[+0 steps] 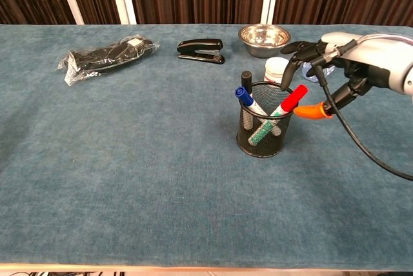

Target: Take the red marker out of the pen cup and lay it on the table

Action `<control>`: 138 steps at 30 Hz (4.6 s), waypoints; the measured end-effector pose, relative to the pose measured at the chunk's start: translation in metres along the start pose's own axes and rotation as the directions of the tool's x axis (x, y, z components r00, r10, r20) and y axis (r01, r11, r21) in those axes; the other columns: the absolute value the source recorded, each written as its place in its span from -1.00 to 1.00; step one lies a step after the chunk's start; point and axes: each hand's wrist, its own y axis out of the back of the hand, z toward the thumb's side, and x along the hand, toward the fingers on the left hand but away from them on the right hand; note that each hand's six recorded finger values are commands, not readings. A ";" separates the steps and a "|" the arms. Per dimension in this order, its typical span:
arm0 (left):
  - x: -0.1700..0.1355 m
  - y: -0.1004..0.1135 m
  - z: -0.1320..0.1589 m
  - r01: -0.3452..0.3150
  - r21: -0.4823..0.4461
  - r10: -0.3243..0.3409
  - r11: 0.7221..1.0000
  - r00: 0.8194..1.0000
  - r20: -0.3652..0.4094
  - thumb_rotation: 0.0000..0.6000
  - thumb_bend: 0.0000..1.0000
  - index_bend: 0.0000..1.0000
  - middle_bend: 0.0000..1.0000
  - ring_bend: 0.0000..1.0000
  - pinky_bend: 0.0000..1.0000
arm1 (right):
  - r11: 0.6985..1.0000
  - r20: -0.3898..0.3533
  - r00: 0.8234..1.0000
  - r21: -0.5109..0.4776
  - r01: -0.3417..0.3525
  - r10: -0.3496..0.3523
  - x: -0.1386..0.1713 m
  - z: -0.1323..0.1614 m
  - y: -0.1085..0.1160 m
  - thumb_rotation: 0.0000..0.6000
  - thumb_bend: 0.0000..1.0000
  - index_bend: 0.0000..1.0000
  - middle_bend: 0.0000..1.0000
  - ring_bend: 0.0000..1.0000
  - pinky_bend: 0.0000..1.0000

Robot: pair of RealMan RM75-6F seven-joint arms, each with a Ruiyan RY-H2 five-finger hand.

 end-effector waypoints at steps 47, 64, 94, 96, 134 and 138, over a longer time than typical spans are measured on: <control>0.000 0.000 0.000 0.003 0.001 -0.003 1.000 1.000 -0.003 1.00 0.11 -0.77 -0.93 -0.81 -0.90 | 1.000 0.002 1.000 -0.011 -0.014 0.014 -0.007 0.004 -0.008 1.00 -0.12 0.11 -1.00 -0.92 -0.68; 0.000 0.000 -0.001 0.004 -0.001 -0.004 1.000 1.000 -0.005 1.00 0.11 -0.77 -0.93 -0.81 -0.90 | 1.000 -0.007 1.000 -0.022 -0.004 0.004 -0.006 0.009 -0.001 1.00 -0.10 0.18 -1.00 -0.92 -0.68; -0.001 -0.001 -0.001 0.010 -0.011 -0.010 1.000 1.000 -0.012 1.00 0.11 -0.77 -0.93 -0.81 -0.90 | 0.981 0.053 0.982 0.071 0.179 -0.183 0.027 0.011 0.151 1.00 -0.10 0.19 -1.00 -0.92 -0.68; -0.001 -0.001 -0.002 0.010 -0.012 -0.010 1.000 1.000 -0.015 1.00 0.11 -0.77 -0.93 -0.81 -0.90 | 0.981 0.076 0.980 0.076 0.179 -0.185 0.027 0.002 0.155 1.00 -0.09 0.20 -1.00 -0.92 -0.68; 0.000 -0.002 -0.003 0.020 -0.019 -0.021 1.000 1.000 -0.023 1.00 0.11 -0.77 -0.93 -0.81 -0.90 | 1.000 0.184 0.983 0.003 0.026 -0.026 -0.022 -0.051 0.058 1.00 -0.36 -0.01 -1.00 -0.92 -0.68; 0.000 -0.002 -0.003 0.021 -0.020 -0.022 1.000 0.999 -0.024 1.00 0.11 -0.77 -0.93 -0.80 -0.90 | 1.000 0.188 0.982 0.011 0.005 -0.007 -0.022 -0.051 0.056 1.00 -0.42 -0.48 -1.00 -0.93 -0.68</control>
